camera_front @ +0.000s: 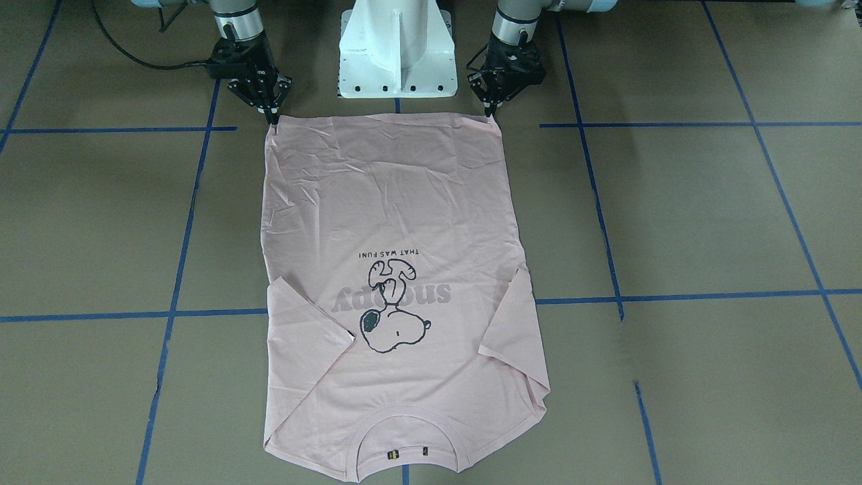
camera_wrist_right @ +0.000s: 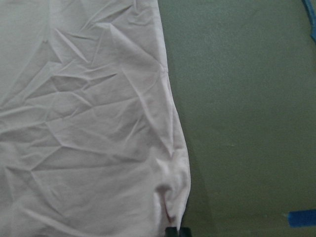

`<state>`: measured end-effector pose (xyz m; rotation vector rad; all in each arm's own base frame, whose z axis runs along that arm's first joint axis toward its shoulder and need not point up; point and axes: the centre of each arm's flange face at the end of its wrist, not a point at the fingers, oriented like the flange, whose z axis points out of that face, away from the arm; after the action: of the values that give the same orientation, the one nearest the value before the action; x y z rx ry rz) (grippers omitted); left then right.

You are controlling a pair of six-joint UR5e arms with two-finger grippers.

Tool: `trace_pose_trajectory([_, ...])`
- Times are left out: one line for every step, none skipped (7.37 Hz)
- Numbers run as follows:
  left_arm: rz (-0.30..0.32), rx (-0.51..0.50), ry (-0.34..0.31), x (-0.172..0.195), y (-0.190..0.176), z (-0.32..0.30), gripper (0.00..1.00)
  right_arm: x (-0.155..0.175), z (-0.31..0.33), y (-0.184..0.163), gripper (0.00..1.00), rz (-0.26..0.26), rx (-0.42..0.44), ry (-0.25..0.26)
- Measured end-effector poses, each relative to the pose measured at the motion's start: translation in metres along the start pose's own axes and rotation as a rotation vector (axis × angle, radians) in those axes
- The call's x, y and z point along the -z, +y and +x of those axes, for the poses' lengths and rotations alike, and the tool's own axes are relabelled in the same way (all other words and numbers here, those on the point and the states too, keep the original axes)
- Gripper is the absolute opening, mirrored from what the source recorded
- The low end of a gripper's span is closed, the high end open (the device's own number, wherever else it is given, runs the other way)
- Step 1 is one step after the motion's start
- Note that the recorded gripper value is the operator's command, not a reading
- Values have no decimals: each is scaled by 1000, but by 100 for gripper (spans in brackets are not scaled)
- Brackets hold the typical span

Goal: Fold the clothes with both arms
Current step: 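Lift the hem with both grippers and fold it over toward the collar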

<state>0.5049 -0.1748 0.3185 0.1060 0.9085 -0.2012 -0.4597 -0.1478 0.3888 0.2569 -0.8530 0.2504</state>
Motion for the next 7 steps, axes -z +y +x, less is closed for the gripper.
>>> trace_pose_trajectory([-1,-9,12,17,-4,4,0,13,-4,-6,0,-3,0,-1])
trace_pose_trajectory([-7,-33,27,50,-9,10,0,42,-12,-16,0,-21,6,5])
trace_pose_trajectory([-39,-54,35,97,-12,13,0,85,-21,-29,0,-60,22,17])
trace_pose_trajectory([-92,-57,42,150,-19,11,0,134,-26,-46,0,-107,36,17])
trace_pose_trajectory([-138,-50,63,201,-33,8,0,180,-34,-66,0,-157,40,4])
trace_pose_trajectory([-155,-63,94,235,-51,9,0,212,-47,-86,0,-189,39,-7])
trace_pose_trajectory([-147,-97,113,249,-66,14,0,228,-65,-100,0,-197,50,0])
